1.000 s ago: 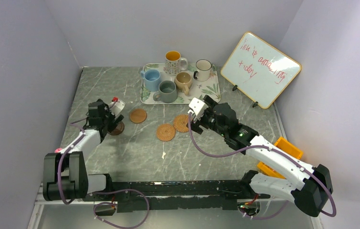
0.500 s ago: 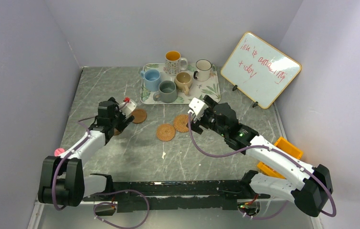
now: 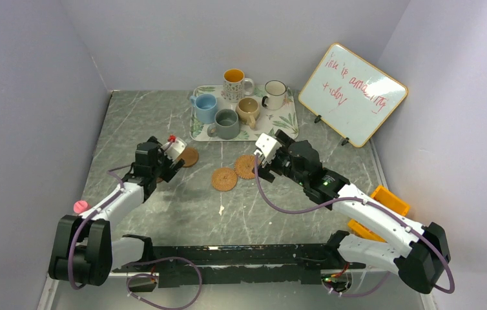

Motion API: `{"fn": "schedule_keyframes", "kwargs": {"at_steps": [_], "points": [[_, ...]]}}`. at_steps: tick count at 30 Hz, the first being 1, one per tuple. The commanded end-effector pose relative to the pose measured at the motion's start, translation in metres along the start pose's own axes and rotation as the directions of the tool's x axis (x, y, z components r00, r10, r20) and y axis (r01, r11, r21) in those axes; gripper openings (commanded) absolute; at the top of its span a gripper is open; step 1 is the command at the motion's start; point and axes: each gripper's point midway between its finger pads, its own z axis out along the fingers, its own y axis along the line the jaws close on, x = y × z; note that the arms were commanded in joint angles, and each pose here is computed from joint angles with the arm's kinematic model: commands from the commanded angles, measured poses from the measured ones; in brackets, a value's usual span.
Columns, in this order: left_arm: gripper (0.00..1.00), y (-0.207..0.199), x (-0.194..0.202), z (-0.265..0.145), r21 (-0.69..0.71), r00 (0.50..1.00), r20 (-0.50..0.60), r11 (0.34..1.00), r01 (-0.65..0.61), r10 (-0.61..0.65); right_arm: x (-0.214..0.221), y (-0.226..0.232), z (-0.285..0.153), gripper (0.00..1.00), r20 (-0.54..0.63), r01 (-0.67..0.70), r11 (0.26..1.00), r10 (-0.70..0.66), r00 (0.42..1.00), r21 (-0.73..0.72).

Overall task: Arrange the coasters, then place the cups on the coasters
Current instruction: Move the coaster to the center of the board.

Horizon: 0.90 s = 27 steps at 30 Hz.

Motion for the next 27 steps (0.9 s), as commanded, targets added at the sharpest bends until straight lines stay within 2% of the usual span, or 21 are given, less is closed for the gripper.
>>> {"fn": "schedule_keyframes", "kwargs": {"at_steps": [1, 11, 27], "points": [[1.00, 0.001, -0.002, 0.006, -0.042, 0.999, 0.016, 0.999, 0.031, -0.031, -0.012, -0.010, 0.000, 1.00, 0.053, 0.005, 0.999, -0.007, 0.999, 0.043], [1.00, 0.000, 0.014, 0.022, -0.070, 0.996, -0.057, 0.995, 0.065, -0.069, -0.010, -0.008, 0.003, 1.00, 0.048, 0.010, 0.999, -0.012, 0.999, 0.043], [1.00, 0.014, 0.043, 0.035, -0.210, 0.978, -0.178, 0.975, 0.074, -0.113, -0.011, -0.003, 0.004, 0.99, 0.054, 0.021, 0.999, -0.023, 0.998, 0.034]]}}
